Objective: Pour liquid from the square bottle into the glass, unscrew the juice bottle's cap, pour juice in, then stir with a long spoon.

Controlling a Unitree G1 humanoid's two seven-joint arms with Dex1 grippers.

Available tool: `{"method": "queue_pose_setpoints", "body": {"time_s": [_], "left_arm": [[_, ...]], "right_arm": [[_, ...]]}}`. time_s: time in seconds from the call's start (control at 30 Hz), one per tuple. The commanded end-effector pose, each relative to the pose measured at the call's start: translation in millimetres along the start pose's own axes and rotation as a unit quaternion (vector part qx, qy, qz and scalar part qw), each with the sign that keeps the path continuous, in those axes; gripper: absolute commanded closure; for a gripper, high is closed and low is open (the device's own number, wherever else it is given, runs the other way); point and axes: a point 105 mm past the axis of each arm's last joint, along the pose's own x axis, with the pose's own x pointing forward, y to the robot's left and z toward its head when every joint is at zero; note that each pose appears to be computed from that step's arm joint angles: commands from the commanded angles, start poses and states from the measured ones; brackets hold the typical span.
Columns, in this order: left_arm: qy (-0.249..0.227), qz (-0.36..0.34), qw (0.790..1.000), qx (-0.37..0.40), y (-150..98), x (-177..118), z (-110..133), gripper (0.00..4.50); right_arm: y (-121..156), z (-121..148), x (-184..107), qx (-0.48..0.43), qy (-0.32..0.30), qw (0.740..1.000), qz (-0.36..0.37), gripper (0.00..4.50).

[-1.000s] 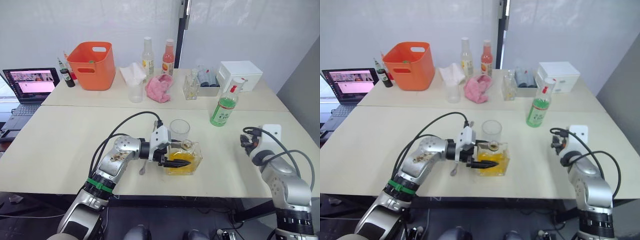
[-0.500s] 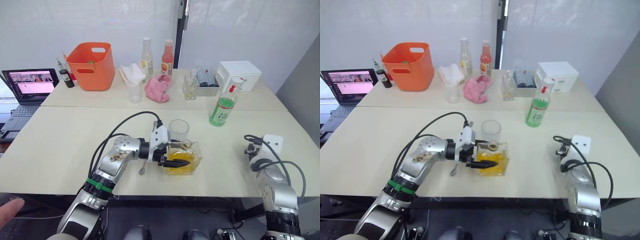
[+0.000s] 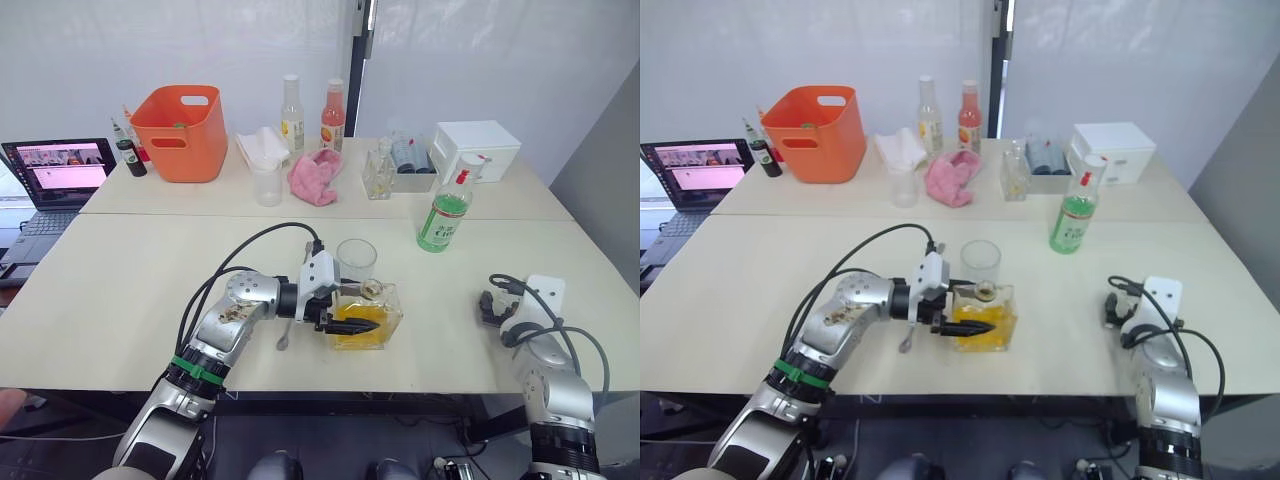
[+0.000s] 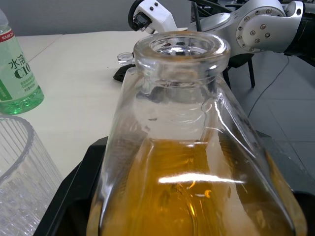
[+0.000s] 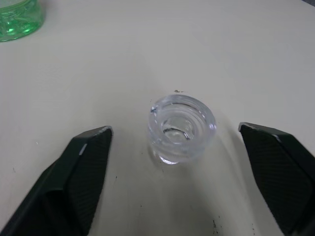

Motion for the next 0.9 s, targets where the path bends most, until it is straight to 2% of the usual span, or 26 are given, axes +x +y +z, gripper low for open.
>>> {"method": "queue_pose_setpoints", "body": {"time_s": [0.03, 0.2, 0.3, 0.4, 0.5, 0.6, 0.73, 0.9], "left_arm": [[0.001, -0.019, 1.000, 0.001, -5, 6, 0, 1.66], [0.001, -0.021, 1.000, 0.002, -5, 6, 1, 1.66], [-0.004, -0.024, 1.000, 0.003, -6, 4, 2, 1.66], [-0.013, -0.018, 1.000, 0.008, -6, -1, 6, 1.66], [-0.023, -0.015, 1.000, 0.010, -6, -7, 12, 1.66], [-0.027, -0.014, 0.999, 0.010, -7, -10, 14, 1.66], [-0.032, -0.009, 0.999, 0.007, -10, -25, 18, 1.66], [-0.039, 0.001, 0.999, -0.004, -12, -43, 25, 1.66]], "right_arm": [[-4, 23, -3, 0.007, -0.046, 0.999, -0.005, 0.00], [-9, 34, -7, 0.010, -0.064, 0.998, -0.008, 0.00], [-9, 48, -14, 0.010, -0.089, 0.996, 0.004, 0.00], [-3, 73, -31, -0.004, -0.131, 0.990, 0.048, 0.00], [15, 96, -53, -0.026, -0.175, 0.975, 0.133, 0.00], [29, 104, -67, -0.038, -0.191, 0.961, 0.195, 0.00], [60, 90, -102, -0.081, -0.151, 0.918, 0.358, 0.00], [71, 75, -124, -0.067, -0.102, 0.883, 0.453, 0.00]]}}
